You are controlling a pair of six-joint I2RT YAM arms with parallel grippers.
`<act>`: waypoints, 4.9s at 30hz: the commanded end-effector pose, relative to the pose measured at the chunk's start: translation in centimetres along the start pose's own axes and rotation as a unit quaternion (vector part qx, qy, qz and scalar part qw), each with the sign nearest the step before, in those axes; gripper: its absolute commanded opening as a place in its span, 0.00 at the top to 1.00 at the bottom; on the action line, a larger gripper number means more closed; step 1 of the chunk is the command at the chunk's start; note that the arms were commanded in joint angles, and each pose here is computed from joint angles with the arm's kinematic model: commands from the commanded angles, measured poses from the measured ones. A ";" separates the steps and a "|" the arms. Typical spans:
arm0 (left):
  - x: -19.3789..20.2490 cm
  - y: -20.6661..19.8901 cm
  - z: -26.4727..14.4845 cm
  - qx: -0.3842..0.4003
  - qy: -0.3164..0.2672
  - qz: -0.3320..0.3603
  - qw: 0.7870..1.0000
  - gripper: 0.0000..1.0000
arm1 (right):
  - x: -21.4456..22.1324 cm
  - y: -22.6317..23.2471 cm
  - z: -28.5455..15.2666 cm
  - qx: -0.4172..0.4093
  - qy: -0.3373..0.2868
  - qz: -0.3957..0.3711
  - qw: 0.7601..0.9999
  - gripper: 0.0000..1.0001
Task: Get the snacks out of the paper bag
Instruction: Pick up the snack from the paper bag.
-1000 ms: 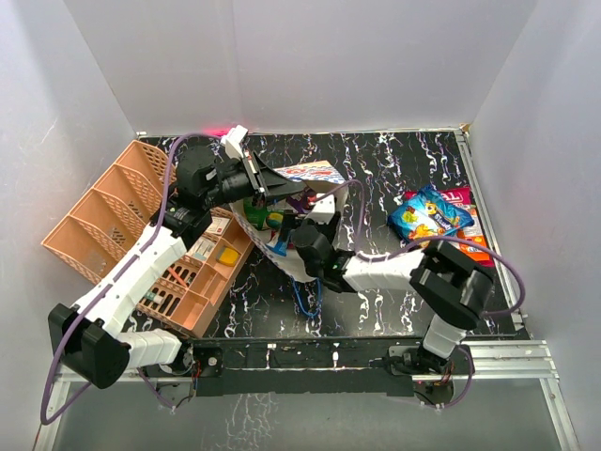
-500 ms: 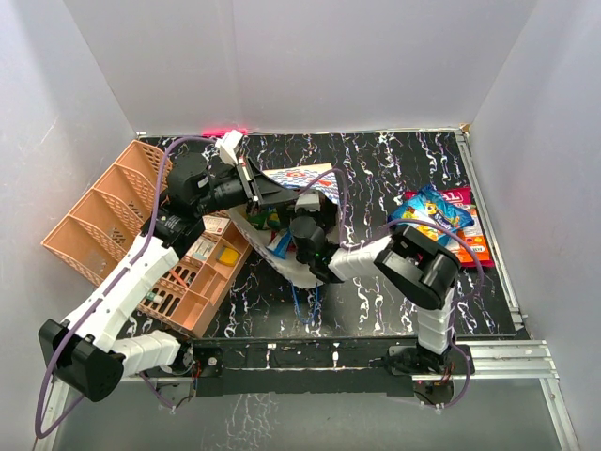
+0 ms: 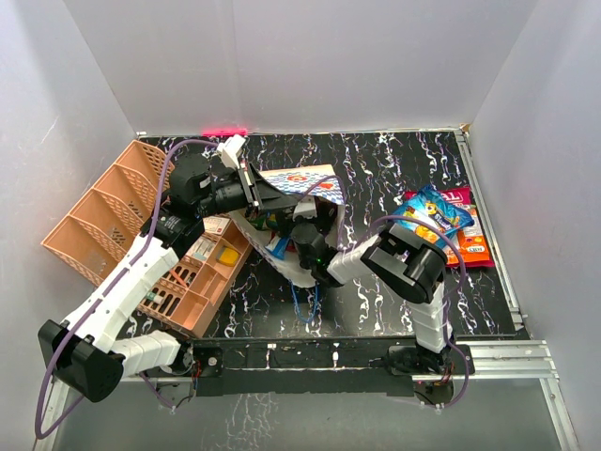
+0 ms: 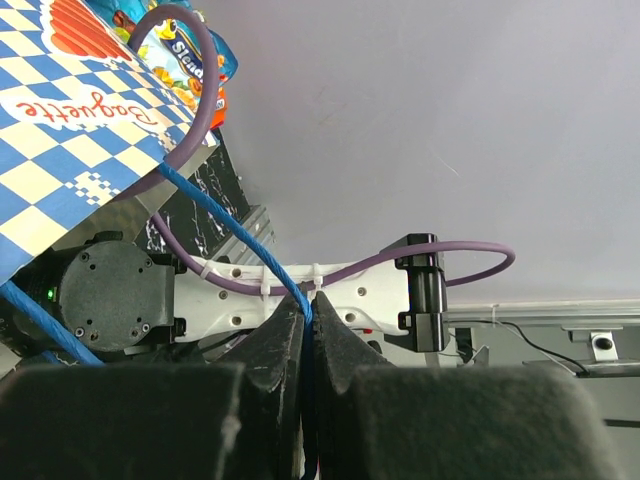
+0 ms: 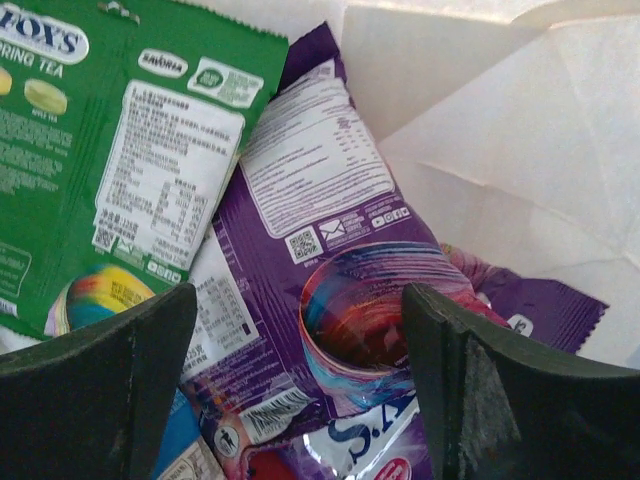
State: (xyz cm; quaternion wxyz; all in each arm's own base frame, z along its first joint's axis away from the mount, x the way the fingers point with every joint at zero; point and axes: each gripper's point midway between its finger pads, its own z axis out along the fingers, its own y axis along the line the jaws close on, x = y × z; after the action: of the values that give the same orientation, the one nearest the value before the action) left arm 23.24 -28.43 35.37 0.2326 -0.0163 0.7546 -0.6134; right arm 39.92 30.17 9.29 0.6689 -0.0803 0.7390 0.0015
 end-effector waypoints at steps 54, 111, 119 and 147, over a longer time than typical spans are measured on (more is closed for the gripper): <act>-0.8 -2.0 0.2 0.018 0.001 0.016 1.000 1.00 | -2.8 -1.6 -0.7 0.037 0.081 0.350 0.932 0.29; 0.2 -0.1 -0.4 -0.015 0.004 0.008 1.000 1.00 | -7.9 2.3 6.6 -0.138 -0.052 0.325 0.934 0.85; -0.7 -0.3 0.4 -0.014 0.001 0.012 1.000 1.00 | -13.2 0.9 2.2 -0.172 -0.090 0.310 0.931 0.92; -2.3 -1.7 2.9 0.034 0.015 -0.003 0.999 1.00 | -0.7 -5.0 -5.3 -0.020 0.136 0.348 0.927 0.67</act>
State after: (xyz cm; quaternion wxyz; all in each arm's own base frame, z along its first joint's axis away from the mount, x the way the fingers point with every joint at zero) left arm 26.79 -30.47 35.88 0.2230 -0.0218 0.7541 -0.6174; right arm 34.08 24.72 10.85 0.5235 0.1200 0.8075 0.2440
